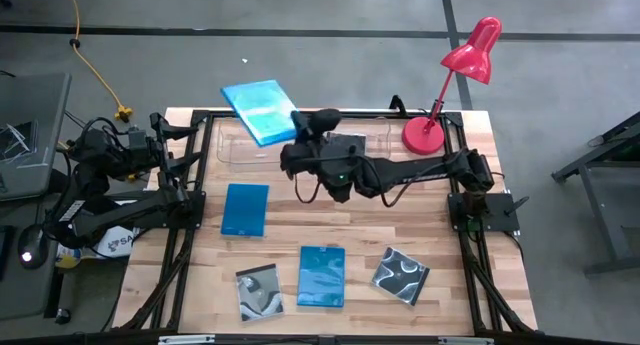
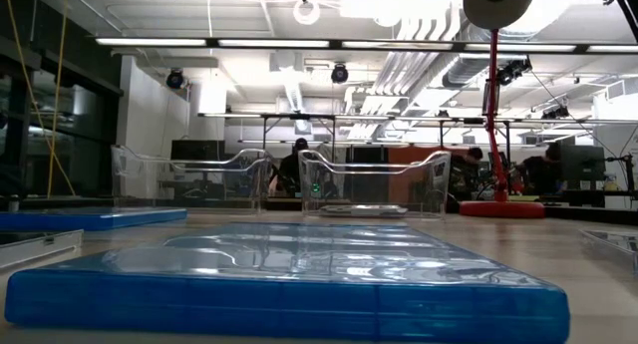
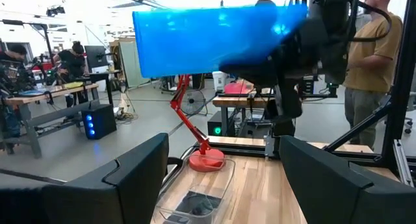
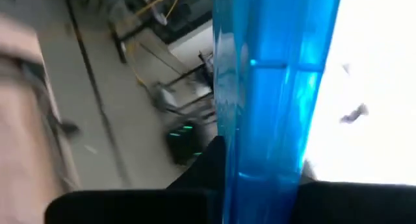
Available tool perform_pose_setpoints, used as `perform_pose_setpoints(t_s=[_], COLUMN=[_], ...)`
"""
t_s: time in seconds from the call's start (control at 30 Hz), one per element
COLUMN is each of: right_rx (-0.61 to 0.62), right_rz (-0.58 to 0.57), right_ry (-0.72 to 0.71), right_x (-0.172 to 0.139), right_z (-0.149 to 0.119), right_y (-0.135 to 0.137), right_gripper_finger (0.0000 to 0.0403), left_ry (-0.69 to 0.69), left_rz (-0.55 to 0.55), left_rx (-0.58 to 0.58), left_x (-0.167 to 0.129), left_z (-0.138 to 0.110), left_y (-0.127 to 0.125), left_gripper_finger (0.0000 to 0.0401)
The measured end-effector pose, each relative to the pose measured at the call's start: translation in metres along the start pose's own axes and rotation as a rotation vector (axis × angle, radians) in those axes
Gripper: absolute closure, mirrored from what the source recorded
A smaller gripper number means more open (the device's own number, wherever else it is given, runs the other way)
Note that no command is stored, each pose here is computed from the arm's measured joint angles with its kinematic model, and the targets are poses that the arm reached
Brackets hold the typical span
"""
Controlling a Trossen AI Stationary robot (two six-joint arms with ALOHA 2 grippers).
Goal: Pick & place jewel cases by type
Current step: Put the top right blue CD case into the left transparent bin
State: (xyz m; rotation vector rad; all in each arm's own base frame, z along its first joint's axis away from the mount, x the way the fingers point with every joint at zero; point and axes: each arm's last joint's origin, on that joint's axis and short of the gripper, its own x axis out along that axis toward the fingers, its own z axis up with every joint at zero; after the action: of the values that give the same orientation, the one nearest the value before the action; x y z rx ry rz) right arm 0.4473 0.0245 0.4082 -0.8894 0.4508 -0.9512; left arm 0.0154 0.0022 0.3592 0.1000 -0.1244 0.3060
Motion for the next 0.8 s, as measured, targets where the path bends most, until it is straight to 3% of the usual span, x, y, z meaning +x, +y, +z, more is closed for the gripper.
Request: perform_pose_setpoints(t_s=[0.13,0.33,0.6,0.8], right_rx=[0.356,0.877,1.257,1.455], right_rz=[0.071,0.416,0.828,0.913], right_ry=[-0.005,0.079,0.304,0.376], right_x=[0.01,0.049,0.117,0.152], right_z=[-0.008,-0.039,-0.091,-0.113], right_y=[0.005,0.016,0.032,0.062], right_gripper_finger=[0.038,0.038,0.038,0.038], left_ry=[0.0,0.0,0.001,0.001], left_rz=[0.004,0.008,0.016,0.019], left_rx=[0.0,0.001,0.001,0.001], left_x=[0.0,0.0,0.0,0.0], left_z=[0.0,0.0,0.0,0.0], left_y=[0.0,0.0,0.0,0.001], left_gripper_finger=[0.011,0.011,0.011,0.011])
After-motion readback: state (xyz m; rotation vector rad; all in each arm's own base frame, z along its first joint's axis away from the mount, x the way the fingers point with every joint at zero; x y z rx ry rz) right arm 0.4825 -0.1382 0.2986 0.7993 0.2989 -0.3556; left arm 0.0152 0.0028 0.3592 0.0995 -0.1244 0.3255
